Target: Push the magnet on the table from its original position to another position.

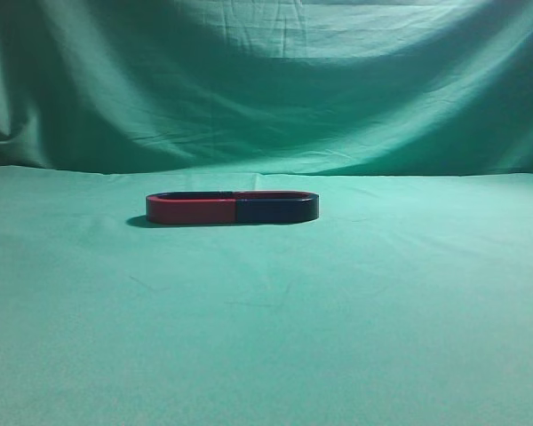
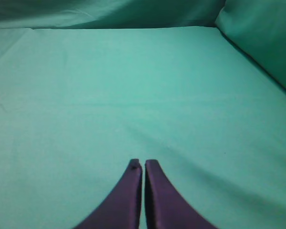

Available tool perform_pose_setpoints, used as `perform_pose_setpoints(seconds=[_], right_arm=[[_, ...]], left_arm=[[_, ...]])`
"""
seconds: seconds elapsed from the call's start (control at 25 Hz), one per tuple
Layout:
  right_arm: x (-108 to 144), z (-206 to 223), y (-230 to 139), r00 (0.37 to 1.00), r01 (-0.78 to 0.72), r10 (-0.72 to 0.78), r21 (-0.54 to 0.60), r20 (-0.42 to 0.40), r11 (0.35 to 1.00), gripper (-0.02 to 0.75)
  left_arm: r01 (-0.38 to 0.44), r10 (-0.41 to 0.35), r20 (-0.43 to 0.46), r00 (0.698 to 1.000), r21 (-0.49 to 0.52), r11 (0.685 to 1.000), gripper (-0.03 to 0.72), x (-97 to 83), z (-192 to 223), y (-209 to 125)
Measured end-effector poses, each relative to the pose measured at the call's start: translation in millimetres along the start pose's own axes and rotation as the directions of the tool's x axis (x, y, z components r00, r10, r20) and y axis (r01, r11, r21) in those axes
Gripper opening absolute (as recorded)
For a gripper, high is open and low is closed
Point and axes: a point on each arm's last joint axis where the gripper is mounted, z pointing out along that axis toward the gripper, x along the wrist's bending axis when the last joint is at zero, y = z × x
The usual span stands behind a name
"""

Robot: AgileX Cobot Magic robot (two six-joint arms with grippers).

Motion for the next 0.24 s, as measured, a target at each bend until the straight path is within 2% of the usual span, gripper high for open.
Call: perform_pose_setpoints(seconds=[0.24], right_arm=[[0.0, 0.0, 0.0, 1.000, 0.000, 0.000, 0.000, 0.000, 1.000, 0.000]], left_arm=[[0.000, 0.000, 0.000, 1.000, 0.000, 1.000, 0.399, 0.0, 0.0, 0.0]])
